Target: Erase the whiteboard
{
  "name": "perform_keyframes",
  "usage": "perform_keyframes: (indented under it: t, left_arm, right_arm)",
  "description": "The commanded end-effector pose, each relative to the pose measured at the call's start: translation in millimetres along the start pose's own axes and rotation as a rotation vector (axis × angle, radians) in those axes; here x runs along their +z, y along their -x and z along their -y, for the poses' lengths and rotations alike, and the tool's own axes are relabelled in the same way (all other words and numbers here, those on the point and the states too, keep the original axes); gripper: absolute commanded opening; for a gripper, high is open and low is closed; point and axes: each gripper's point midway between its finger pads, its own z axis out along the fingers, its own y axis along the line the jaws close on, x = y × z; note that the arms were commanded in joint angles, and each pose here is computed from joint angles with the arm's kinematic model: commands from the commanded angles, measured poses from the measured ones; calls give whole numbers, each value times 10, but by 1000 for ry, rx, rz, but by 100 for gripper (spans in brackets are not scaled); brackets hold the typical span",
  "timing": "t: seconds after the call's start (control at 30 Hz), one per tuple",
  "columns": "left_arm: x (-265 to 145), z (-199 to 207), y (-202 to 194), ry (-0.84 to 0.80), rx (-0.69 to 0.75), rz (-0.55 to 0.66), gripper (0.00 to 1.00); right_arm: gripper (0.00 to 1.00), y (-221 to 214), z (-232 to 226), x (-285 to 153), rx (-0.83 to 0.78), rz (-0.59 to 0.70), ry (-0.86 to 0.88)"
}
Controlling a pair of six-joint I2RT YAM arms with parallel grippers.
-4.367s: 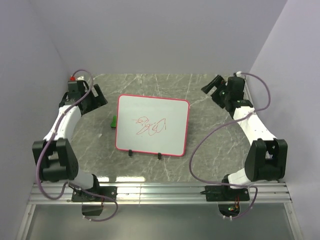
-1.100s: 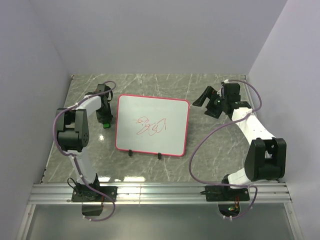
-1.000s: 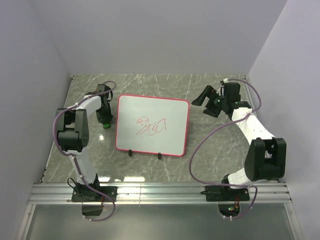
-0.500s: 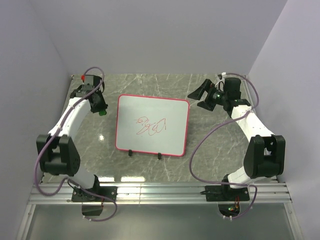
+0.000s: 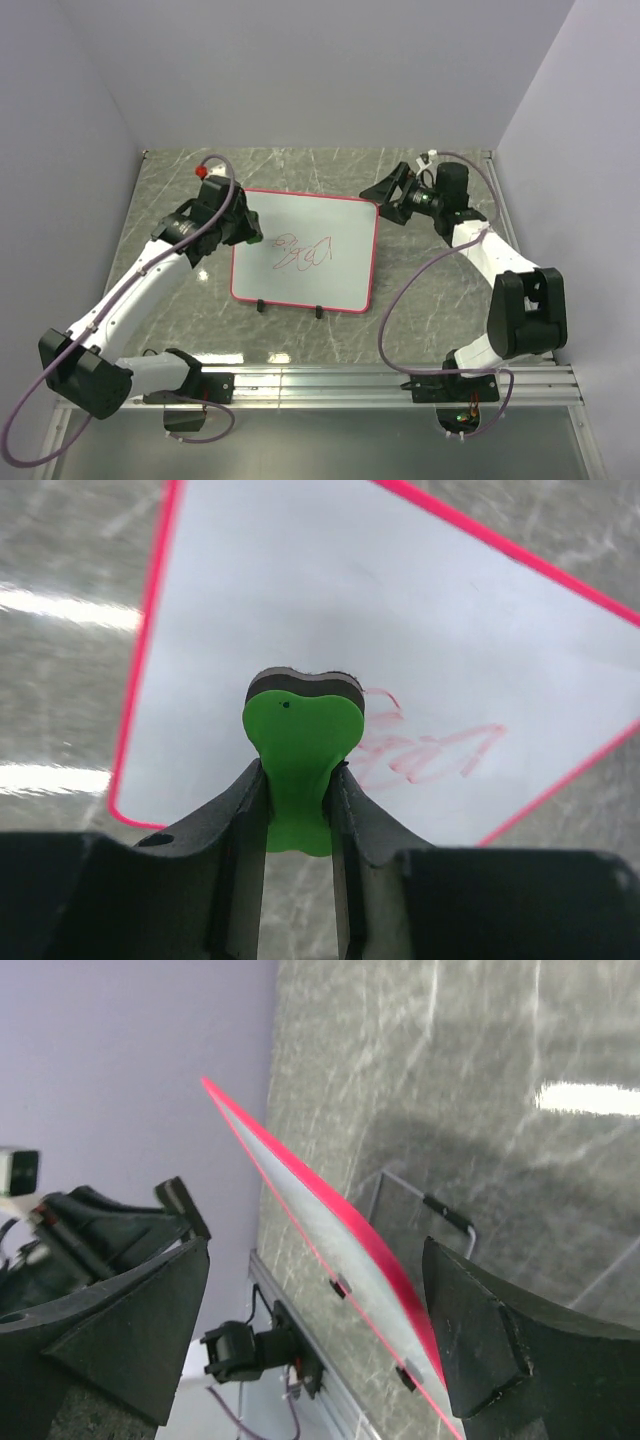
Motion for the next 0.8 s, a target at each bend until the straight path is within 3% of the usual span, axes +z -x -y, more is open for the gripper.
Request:
perform_keyframes:
  t: [0.0, 0.13, 0.3, 0.37, 0.5, 0.77]
  left_arm:
    - [-203, 279, -16, -62, -69, 16, 0]
    - [-273, 603, -112, -114, -46, -3, 0]
    - [-151, 1059, -387, -162, 28, -53, 0]
    - [-57, 1232, -460, -179, 46, -61, 0]
    - [36, 1609, -711, -272, 115, -73, 0]
    - [265, 1940, -997, -351, 235, -70, 0]
  right_arm:
    - [93, -84, -120, -21, -3, 12, 78]
    - [87, -254, 64, -47, 14, -3, 51]
    - [72, -396, 161, -71, 2, -27, 21]
    - [62, -423, 178, -71, -20, -35, 13]
    - [53, -463, 191, -110, -56, -39, -22]
    - [47, -517, 249, -134, -86, -33, -59]
